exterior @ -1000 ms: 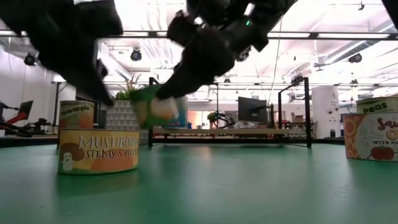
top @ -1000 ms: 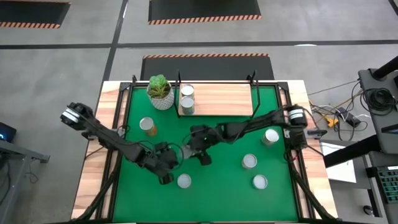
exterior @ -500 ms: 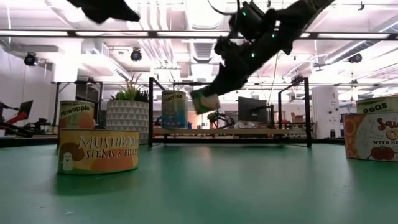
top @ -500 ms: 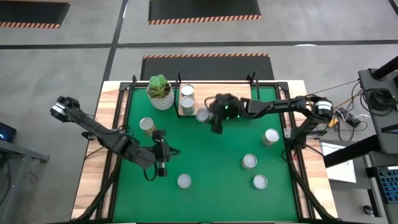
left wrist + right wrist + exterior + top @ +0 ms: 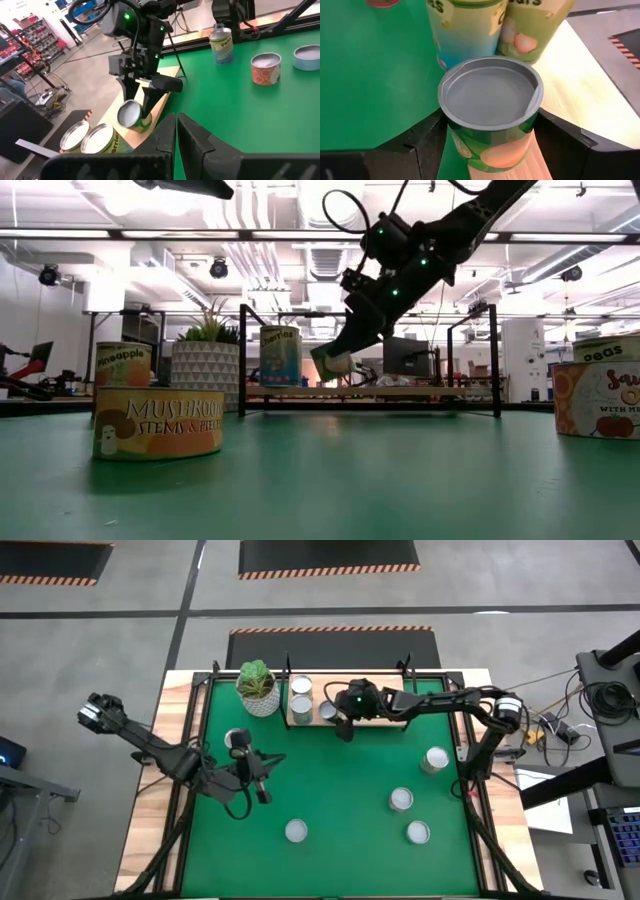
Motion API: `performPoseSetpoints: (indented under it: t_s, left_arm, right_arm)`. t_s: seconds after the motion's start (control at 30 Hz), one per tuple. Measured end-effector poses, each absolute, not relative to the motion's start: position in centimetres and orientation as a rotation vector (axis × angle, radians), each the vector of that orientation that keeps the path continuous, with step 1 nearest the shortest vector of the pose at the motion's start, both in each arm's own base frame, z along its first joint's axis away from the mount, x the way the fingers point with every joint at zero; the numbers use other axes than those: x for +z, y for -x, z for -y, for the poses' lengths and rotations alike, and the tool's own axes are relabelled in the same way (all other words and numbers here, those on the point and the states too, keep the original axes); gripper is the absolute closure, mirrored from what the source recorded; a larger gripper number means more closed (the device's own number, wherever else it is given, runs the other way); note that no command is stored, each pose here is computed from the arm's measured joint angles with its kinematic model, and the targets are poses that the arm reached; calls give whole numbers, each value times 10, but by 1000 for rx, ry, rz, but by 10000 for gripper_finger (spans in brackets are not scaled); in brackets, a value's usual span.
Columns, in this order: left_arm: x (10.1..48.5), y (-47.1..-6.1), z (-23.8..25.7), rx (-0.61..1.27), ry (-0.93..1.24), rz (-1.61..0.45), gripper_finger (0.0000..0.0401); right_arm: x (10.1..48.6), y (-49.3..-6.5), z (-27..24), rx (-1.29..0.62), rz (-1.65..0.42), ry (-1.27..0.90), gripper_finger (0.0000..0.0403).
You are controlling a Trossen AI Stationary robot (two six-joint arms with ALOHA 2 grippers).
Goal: Pick and place cans onto a shelf
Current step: Put the canned peaches on the shelf
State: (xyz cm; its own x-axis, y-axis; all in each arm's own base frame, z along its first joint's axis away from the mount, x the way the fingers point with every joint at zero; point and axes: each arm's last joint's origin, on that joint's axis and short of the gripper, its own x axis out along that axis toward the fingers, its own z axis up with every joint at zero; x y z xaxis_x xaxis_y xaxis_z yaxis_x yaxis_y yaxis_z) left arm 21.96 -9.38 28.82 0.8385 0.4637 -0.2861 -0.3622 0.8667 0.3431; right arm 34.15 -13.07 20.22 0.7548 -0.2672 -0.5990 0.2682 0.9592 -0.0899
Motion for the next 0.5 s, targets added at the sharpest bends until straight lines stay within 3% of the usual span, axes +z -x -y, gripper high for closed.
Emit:
performPoseSetpoints:
  t_s: [0.17,0.5]
  left_arm:
    - [287,-220,94,439,-308,-381,401]
    - [287,-221,94,437,-315,-383,401]
  right_arm:
    - [202,-341,131,-296,-661,2,138]
    - [200,-339,134,-339,-695,8,85]
